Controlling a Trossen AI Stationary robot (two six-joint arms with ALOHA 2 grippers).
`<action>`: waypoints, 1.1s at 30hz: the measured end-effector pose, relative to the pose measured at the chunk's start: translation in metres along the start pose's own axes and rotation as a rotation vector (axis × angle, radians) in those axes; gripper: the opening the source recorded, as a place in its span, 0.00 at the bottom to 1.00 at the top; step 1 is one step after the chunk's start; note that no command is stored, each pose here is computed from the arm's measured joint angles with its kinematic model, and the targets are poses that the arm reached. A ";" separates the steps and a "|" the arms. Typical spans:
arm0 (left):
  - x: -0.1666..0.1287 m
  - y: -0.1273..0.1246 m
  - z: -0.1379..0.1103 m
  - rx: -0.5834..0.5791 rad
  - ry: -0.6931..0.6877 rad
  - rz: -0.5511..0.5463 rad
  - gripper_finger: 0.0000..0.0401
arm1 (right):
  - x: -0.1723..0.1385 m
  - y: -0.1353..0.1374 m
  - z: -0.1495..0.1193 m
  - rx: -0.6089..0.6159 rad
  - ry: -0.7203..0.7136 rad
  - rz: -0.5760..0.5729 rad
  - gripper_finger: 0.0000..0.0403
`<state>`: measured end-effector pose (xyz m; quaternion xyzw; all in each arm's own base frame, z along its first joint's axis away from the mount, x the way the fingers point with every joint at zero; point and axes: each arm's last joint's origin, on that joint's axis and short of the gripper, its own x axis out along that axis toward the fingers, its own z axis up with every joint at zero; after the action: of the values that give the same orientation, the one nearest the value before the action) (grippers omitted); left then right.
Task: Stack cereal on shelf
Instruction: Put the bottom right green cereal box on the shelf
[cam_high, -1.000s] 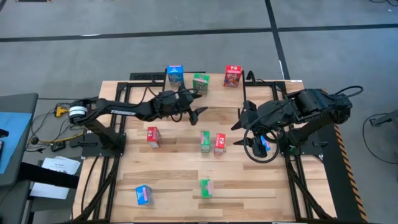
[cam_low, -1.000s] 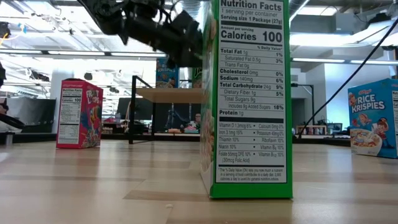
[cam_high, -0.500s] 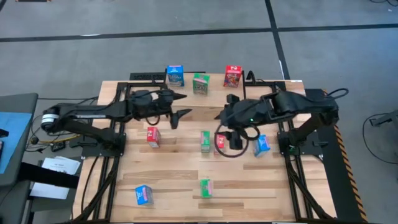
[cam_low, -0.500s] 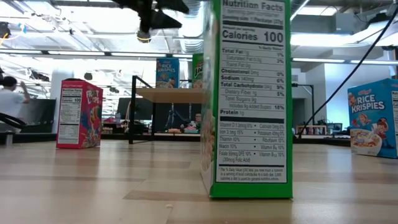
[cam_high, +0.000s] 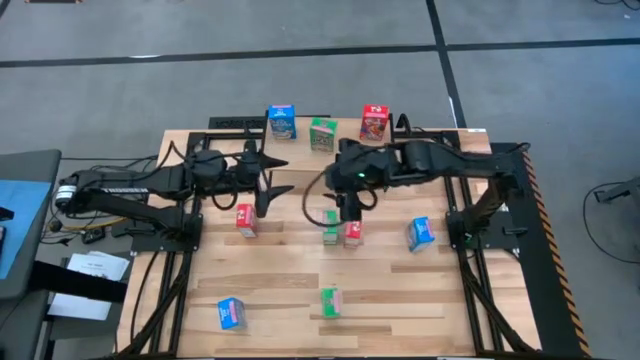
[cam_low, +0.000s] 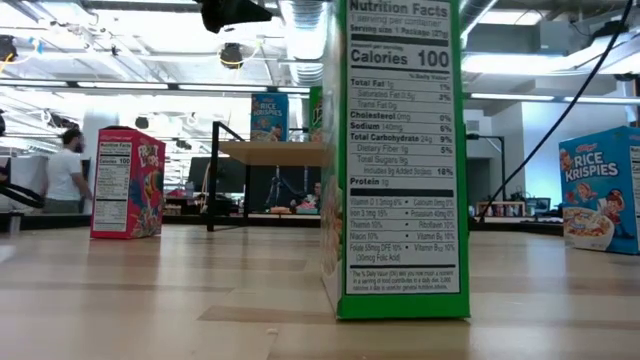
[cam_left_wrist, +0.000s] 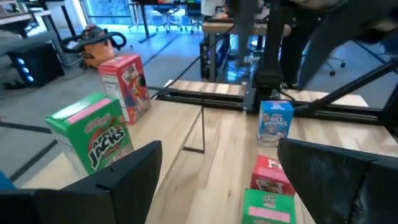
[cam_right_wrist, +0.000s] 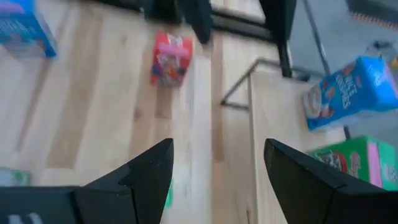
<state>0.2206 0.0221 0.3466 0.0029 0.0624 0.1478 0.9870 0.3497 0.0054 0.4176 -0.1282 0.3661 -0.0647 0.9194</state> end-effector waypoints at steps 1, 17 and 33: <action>-0.002 0.000 0.000 0.002 0.006 0.002 0.78 | 0.004 -0.003 0.000 0.009 0.002 -0.009 0.69; -0.019 -0.008 -0.004 0.004 0.078 0.034 0.78 | 0.028 -0.041 -0.057 0.087 0.246 0.092 0.69; -0.020 -0.008 -0.005 -0.007 0.083 0.034 0.78 | 0.087 -0.047 -0.108 0.236 -0.064 -0.045 0.69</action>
<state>0.2035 0.0081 0.3440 -0.0057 0.1026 0.1648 0.9810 0.3371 -0.0785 0.2987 -0.0293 0.3233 -0.1235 0.9377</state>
